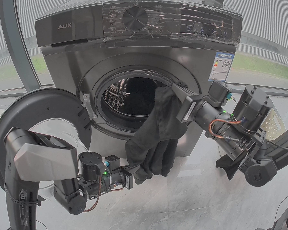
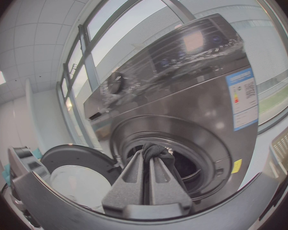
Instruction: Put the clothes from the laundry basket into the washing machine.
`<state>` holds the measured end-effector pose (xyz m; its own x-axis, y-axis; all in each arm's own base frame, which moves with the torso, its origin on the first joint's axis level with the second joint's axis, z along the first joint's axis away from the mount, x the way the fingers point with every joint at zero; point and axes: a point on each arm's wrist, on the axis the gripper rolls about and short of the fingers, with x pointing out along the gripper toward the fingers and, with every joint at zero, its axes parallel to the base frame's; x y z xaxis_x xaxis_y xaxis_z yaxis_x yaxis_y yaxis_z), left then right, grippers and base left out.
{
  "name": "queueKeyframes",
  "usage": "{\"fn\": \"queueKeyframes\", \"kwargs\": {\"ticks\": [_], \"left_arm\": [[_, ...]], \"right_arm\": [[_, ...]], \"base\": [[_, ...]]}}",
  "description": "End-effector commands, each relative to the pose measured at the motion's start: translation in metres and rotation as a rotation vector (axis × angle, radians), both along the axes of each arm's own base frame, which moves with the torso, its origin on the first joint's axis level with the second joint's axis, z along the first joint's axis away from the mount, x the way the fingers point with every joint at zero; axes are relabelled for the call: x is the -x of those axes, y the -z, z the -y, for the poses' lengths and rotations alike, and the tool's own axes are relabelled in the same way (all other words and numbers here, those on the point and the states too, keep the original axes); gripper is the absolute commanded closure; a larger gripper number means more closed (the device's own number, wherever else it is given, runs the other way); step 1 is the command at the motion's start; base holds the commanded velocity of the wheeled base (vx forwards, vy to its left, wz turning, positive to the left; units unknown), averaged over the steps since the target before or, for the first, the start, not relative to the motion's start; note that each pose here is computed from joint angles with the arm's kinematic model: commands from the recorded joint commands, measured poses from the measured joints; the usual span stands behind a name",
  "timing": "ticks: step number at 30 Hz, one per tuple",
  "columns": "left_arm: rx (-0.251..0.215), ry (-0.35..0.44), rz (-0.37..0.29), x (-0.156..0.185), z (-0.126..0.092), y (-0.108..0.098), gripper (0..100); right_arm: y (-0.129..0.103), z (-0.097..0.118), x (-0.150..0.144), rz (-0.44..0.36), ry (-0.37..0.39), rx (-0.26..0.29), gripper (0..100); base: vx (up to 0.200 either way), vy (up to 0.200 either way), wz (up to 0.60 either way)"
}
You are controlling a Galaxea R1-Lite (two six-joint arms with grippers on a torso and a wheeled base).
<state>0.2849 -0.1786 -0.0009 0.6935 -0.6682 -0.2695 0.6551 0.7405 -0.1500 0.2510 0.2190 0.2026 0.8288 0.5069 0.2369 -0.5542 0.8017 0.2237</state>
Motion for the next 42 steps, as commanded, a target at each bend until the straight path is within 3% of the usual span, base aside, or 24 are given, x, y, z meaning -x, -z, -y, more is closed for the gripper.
{"fn": "queueKeyframes", "kwargs": {"ticks": [1,7,16,23,24,26,29,31,32,33,39,42], "left_arm": [[0.009,0.042,0.063,0.028,-0.015,-0.04,100],[0.018,0.065,0.079,0.05,-0.034,-0.061,100],[0.041,0.011,0.177,0.042,-0.055,-0.084,100],[0.064,-0.02,0.221,0.033,-0.059,-0.094,100],[0.066,-0.018,0.223,0.033,-0.059,-0.095,100],[0.071,-0.012,0.229,0.033,-0.057,-0.096,100],[0.076,-0.008,0.236,0.032,-0.055,-0.098,100],[0.076,-0.008,0.236,0.032,-0.055,-0.098,100],[0.078,-0.007,0.239,0.033,-0.055,-0.099,100],[0.083,-0.006,0.246,0.034,-0.056,-0.101,100],[0.091,0.001,0.253,0.036,-0.054,-0.105,100],[0.094,0.009,0.255,0.036,-0.052,-0.105,100]], "right_arm": [[0.006,0.027,-0.021,-0.013,0.132,0.014,100],[0.015,0.043,-0.024,-0.048,0.18,0.036,100],[0.056,0.038,0.001,-0.172,0.104,0.149,100],[0.073,0.025,0.007,-0.213,0.044,0.194,100],[0.074,0.024,0.008,-0.215,0.039,0.199,0],[0.078,0.021,0.009,-0.225,0.032,0.208,0],[0.098,0.022,0.014,-0.289,0.021,0.271,0],[0.098,0.022,0.014,-0.289,0.021,0.271,0],[0.117,0.021,0.018,-0.332,0.008,0.324,0],[0.123,0.019,0.017,-0.342,0.008,0.336,0],[0.127,0.016,0.014,-0.344,0.005,0.342,0],[0.144,0.019,0.011,-0.385,0.017,0.38,0]], "base": [[0.0,0.0,0.0],[0.0,0.0,0.0],[0.0,0.0,0.0],[0.0,0.0,0.0],[0.0,0.0,0.0],[0.0,0.0,0.0],[0.0,0.0,0.0],[0.0,0.0,0.0],[0.0,0.0,0.0],[0.0,0.0,0.0],[0.0,0.0,0.0],[0.0,0.0,0.0]]}}
